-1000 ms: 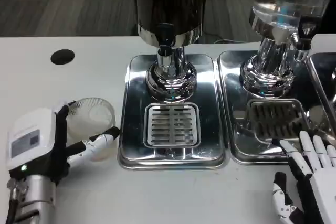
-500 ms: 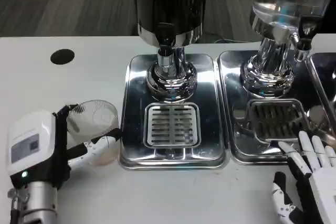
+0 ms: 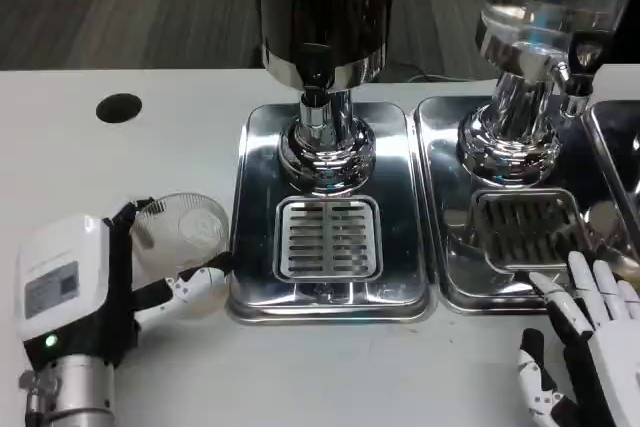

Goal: Grasp the cup under the faucet to collect the drink, then remove the cup.

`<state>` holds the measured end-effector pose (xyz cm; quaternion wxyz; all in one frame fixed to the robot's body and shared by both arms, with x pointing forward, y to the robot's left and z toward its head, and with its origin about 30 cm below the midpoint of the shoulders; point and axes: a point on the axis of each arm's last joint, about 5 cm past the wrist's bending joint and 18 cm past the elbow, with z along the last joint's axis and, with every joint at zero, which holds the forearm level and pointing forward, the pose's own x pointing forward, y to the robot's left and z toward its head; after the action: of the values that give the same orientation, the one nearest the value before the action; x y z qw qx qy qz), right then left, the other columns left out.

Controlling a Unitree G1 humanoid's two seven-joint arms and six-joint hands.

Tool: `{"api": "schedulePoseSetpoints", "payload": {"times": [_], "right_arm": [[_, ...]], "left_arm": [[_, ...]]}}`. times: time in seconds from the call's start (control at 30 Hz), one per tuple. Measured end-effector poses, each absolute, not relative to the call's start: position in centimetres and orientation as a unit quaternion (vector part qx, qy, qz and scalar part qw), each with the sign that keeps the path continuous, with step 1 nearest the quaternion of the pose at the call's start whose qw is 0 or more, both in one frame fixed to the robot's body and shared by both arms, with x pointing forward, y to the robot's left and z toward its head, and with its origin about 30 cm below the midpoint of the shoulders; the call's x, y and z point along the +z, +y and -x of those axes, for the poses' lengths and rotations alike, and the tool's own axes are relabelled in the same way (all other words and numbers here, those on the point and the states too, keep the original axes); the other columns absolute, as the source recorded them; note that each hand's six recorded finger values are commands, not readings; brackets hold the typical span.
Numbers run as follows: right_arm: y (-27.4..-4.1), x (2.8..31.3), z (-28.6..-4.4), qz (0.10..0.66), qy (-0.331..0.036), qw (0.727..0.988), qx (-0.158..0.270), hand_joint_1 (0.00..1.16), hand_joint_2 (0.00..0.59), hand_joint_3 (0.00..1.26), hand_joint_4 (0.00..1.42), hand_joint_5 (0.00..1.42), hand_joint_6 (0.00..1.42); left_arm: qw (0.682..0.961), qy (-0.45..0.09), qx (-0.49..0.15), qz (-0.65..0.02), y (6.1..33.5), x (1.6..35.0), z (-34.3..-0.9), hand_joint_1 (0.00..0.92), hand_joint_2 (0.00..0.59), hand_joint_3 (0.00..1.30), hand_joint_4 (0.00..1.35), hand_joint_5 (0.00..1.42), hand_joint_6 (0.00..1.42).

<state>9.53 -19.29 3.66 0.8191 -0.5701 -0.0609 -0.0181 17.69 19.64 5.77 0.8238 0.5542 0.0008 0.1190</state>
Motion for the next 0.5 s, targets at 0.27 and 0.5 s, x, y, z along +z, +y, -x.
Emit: {"api": "schedulePoseSetpoints", "payload": {"times": [0.27, 0.5], "right_arm": [[-19.31, 3.57, -9.47, 0.567, -0.059, 0.822, -0.016, 0.2, 0.565, 0.23, 0.0, 0.0, 0.06], [-19.34, 3.55, -9.46, 0.564, -0.059, 0.824, -0.017, 0.2, 0.564, 0.23, 0.0, 0.0, 0.06]], "left_arm": [[0.823, -0.005, 0.123, -0.555, 19.53, 5.71, -17.48, 0.311, 0.109, 0.43, 0.58, 0.9, 1.27], [0.823, -0.023, 0.134, -0.552, 19.37, 6.08, -17.51, 0.291, 0.113, 0.41, 0.57, 0.9, 1.25]]}}
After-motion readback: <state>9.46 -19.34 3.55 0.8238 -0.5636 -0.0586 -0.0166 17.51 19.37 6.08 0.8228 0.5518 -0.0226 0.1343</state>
